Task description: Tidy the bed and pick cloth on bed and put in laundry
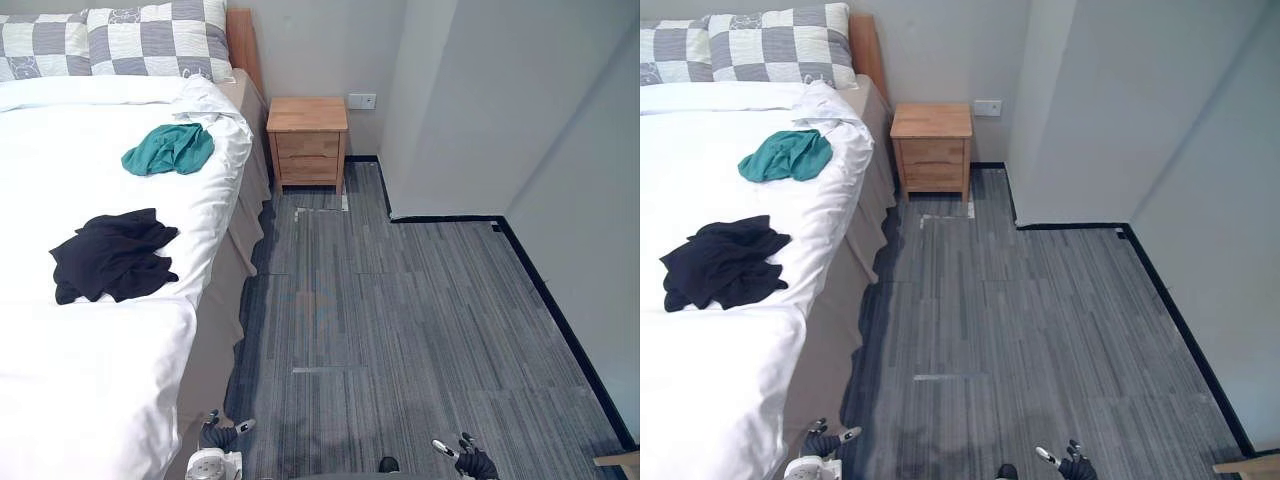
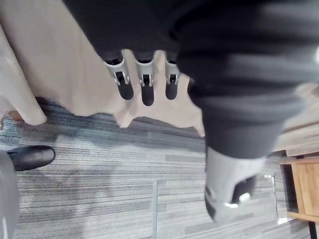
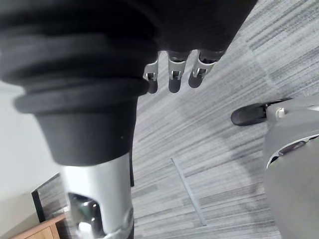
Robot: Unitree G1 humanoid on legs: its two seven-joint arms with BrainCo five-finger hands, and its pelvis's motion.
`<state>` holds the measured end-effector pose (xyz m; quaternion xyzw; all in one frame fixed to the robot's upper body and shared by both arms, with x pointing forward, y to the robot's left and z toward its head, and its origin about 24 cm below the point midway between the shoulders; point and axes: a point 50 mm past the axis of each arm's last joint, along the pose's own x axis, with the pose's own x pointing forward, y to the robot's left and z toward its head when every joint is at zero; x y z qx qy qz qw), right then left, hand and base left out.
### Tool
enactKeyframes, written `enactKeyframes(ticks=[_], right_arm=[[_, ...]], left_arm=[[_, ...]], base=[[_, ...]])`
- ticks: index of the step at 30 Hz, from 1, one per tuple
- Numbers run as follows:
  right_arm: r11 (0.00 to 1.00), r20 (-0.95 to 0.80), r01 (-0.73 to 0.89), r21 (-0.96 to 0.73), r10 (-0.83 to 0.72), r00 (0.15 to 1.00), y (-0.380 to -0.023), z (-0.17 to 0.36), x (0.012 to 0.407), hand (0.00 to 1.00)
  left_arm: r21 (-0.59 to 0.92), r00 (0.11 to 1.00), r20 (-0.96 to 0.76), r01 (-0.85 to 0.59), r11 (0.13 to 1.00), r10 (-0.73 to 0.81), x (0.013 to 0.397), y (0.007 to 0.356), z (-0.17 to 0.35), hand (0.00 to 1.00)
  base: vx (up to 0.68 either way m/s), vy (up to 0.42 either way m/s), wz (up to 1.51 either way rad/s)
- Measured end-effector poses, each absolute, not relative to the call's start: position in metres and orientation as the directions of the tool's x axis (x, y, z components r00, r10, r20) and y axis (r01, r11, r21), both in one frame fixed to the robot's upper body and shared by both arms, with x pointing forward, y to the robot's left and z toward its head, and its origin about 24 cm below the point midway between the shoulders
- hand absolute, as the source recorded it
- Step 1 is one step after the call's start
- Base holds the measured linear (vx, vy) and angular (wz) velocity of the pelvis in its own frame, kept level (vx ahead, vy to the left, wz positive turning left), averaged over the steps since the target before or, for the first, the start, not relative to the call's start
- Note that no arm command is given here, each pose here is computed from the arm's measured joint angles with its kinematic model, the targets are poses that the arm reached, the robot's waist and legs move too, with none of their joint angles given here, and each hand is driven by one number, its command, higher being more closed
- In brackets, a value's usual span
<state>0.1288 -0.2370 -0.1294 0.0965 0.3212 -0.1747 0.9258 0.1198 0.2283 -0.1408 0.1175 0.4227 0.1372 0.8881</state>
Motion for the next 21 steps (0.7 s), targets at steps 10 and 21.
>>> enactKeyframes(ticks=[10, 21], right_arm=[[0.885, -0.809, 0.464, 0.04, -0.244, 0.535, -0.244, -0.151, 0.074, 0.0], [0.87, -0.821, 0.488, 0.07, -0.228, 0.524, -0.247, -0.152, 0.068, 0.0]], left_arm=[[0.256, 0.549, -0.76, -0.238, 0.937, 0.347, 0.114, 0.217, -0.149, 0.0], [0.277, 0.495, -0.763, -0.33, 0.902, 0.415, 0.099, 0.239, -0.148, 0.0]], base=[[-0.04, -0.073, -0.13], [0.0, 0.006, -0.03]])
